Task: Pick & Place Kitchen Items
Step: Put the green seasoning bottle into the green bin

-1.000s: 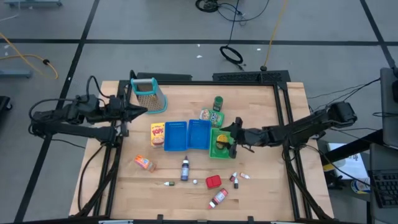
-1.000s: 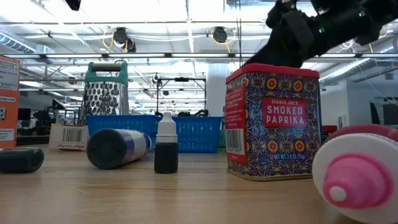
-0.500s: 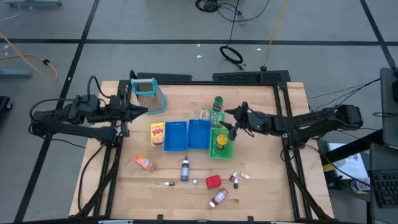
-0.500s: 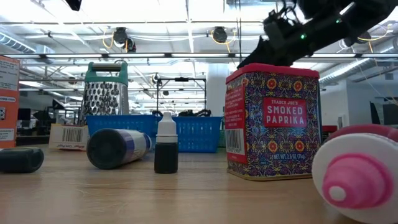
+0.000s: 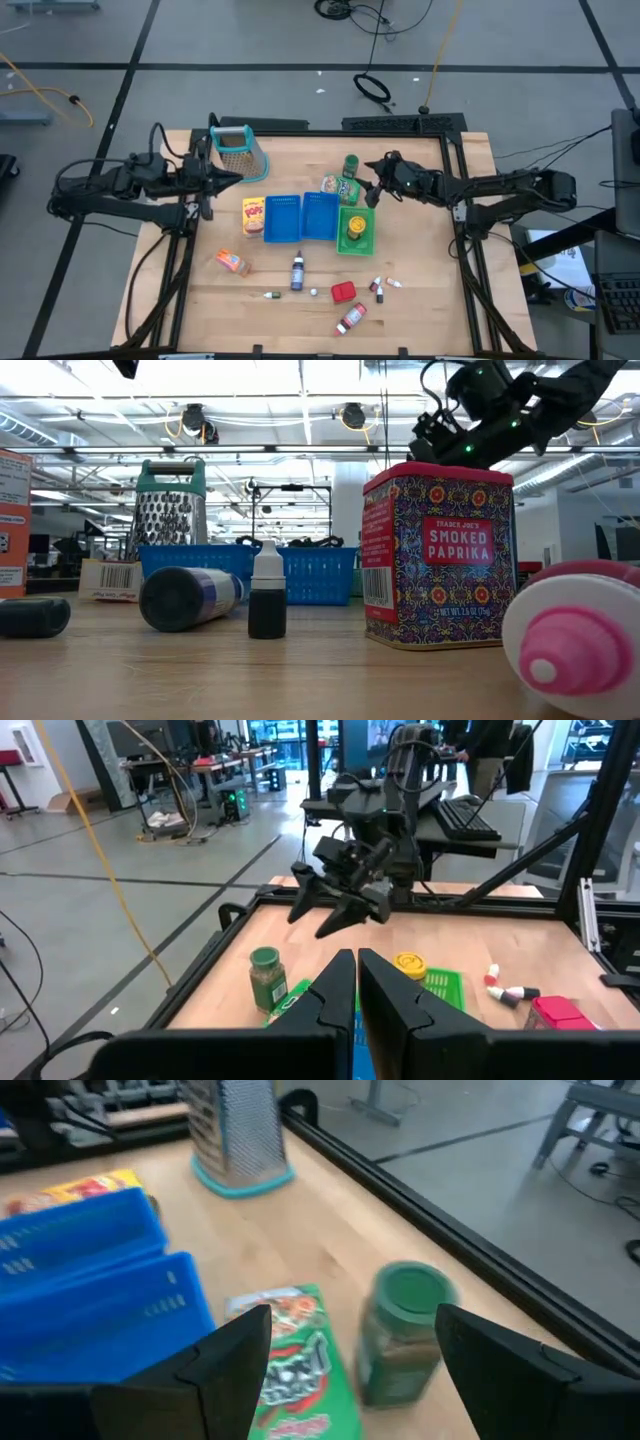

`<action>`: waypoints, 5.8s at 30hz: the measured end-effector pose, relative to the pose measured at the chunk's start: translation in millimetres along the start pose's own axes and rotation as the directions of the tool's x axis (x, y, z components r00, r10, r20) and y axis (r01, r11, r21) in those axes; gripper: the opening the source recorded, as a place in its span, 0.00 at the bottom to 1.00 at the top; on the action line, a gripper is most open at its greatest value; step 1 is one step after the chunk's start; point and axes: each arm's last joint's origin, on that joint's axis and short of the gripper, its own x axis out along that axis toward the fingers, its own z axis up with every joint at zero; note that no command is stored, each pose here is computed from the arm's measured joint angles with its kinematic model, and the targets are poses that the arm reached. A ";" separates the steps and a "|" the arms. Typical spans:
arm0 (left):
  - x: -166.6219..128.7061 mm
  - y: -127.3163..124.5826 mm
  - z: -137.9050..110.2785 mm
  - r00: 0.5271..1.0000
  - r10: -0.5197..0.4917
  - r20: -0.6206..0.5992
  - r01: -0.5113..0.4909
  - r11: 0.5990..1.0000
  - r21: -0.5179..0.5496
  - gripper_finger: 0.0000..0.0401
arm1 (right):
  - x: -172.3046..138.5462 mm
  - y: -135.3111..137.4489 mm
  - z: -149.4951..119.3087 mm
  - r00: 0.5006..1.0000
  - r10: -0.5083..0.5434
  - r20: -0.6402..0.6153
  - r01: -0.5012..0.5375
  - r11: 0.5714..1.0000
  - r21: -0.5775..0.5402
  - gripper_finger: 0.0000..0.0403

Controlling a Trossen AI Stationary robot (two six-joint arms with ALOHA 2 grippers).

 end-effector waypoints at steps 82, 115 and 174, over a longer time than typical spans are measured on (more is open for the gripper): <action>20.0 -3.8 0.3 1.000 -0.001 -0.015 0.002 0.999 0.050 0.05 | 90.5 -44.1 -43.1 0.997 0.077 -0.004 -0.077 0.993 0.093 0.49; 20.0 -3.8 -0.4 1.000 -0.001 -0.022 0.002 0.999 0.045 0.05 | -1.7 5.5 27.5 0.968 0.246 0.051 -0.247 0.969 0.025 0.49; 20.0 -3.8 -0.3 1.000 -0.001 -0.021 0.002 0.999 0.033 0.05 | 3.2 64.2 -13.7 0.934 0.320 -0.158 -0.328 0.944 -0.028 0.52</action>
